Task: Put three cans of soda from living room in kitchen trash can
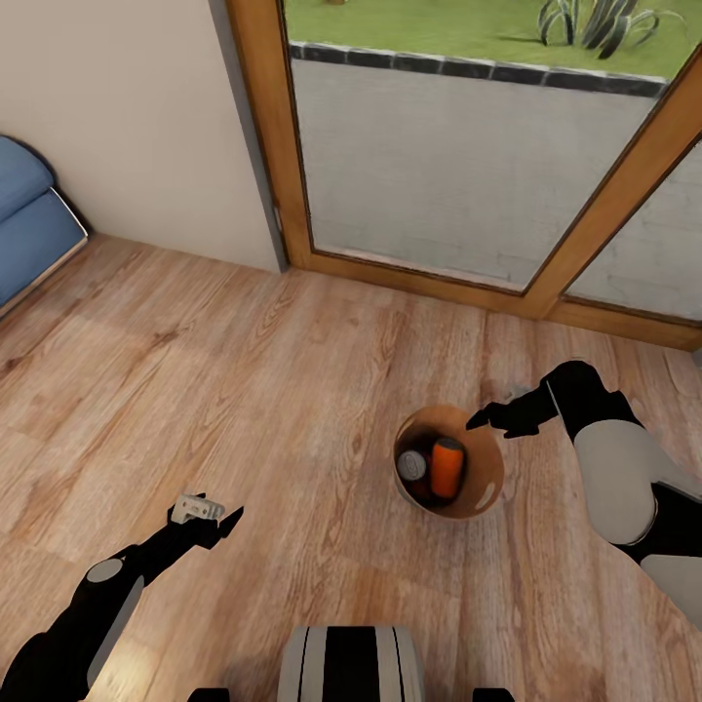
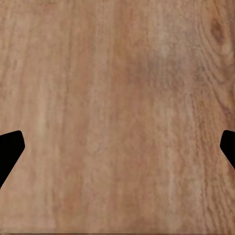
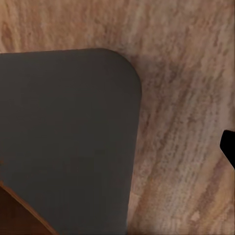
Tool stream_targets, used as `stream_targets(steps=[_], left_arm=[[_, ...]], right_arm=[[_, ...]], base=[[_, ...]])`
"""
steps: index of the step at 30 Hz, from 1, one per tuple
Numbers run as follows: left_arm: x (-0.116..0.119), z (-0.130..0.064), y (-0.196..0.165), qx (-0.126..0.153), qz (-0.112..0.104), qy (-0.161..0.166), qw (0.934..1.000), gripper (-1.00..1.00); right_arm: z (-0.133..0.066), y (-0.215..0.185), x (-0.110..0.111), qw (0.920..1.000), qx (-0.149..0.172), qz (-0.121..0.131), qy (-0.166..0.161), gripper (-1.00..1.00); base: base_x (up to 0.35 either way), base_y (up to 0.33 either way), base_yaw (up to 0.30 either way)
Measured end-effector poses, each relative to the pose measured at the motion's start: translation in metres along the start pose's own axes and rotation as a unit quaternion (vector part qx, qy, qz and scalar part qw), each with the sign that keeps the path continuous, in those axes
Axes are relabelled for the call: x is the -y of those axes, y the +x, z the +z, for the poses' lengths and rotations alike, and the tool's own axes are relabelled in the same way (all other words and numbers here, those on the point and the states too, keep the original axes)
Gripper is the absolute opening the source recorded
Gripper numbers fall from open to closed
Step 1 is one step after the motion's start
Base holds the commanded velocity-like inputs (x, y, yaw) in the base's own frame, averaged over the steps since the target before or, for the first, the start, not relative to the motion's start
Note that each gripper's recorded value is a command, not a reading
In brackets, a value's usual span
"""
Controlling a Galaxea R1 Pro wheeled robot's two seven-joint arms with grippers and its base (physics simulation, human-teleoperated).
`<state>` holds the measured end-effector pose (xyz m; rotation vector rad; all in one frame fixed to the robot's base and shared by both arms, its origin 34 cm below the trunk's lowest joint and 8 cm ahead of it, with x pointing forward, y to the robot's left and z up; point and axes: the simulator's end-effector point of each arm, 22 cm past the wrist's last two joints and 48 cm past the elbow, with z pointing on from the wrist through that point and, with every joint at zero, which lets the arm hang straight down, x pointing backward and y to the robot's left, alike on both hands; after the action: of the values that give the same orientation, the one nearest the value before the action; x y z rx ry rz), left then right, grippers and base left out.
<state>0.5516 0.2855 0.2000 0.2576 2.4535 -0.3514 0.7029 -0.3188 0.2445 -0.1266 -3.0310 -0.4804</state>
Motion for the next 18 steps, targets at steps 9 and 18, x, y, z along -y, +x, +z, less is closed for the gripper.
stream_targets(steps=[9,18], left_arm=[[-0.009,-0.011,-0.008,-0.006,-0.004,-0.023,0.9997,1.0],[-0.015,-0.023,-0.023,-0.009,-0.005,-0.046,0.9989,1.0]], right_arm=[[-0.021,-0.005,-0.005,0.9999,0.012,-0.002,0.003,1.0],[-0.041,-0.009,-0.01,0.9999,0.013,-0.002,0.006,1.0]], base=[[0.0,0.0,0.0],[0.0,0.0,0.0]])
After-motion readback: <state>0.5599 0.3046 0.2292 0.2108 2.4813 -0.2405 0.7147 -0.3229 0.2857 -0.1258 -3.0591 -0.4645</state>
